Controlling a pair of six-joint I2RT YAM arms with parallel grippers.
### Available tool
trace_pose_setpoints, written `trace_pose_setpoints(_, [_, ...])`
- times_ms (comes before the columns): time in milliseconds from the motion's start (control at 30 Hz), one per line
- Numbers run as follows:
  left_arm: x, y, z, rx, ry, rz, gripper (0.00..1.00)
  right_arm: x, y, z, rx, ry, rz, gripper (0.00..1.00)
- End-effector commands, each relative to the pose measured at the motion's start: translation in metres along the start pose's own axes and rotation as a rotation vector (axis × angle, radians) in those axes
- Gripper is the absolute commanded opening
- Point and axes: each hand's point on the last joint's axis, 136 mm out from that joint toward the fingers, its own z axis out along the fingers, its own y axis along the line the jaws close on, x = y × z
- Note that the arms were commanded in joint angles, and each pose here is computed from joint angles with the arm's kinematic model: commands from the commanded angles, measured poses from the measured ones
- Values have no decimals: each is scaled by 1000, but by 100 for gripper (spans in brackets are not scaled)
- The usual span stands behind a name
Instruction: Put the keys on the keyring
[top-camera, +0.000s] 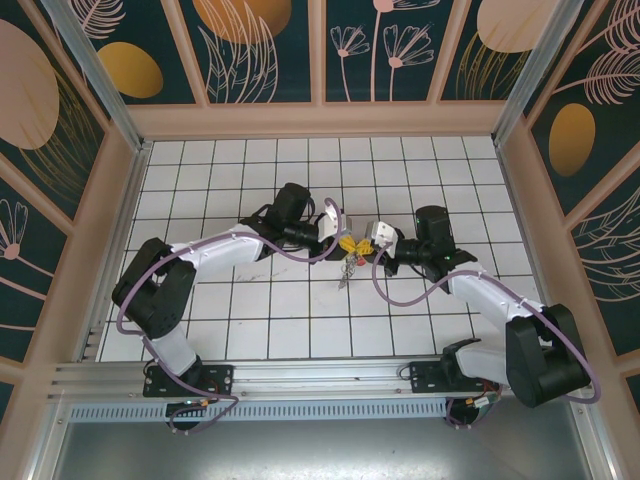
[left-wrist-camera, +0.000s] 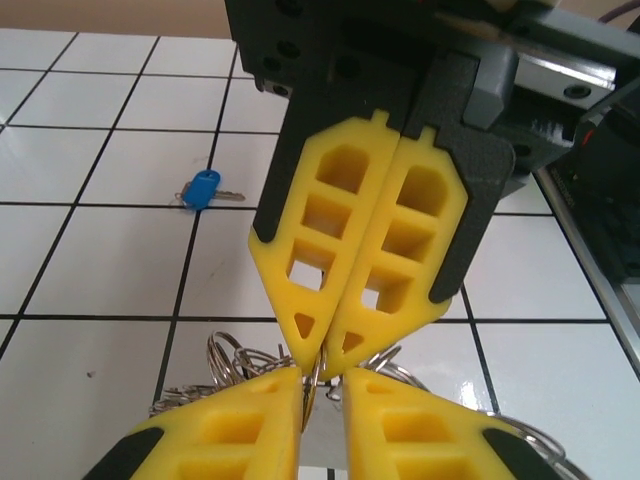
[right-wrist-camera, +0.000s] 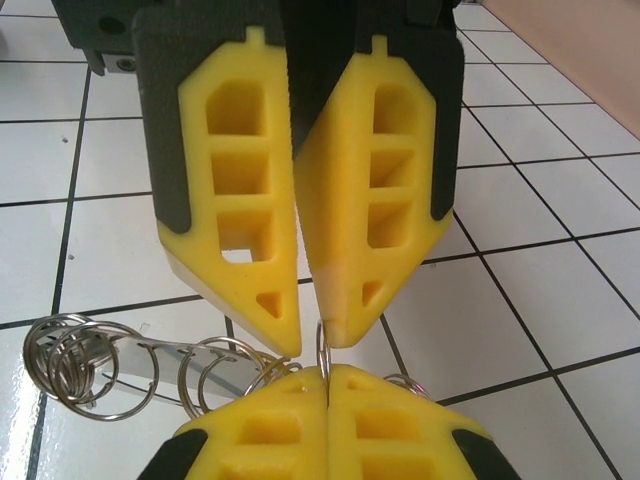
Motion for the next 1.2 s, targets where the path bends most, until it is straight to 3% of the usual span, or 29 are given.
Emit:
trace_pose_setpoints(0, [9, -5, 5, 41, 30, -2, 21, -15, -3, -2, -15, -47, -46, 0])
trace_pose_setpoints(1167, [19, 1, 10, 43, 62, -9, 30, -29, -1, -9, 0, -127, -41, 0])
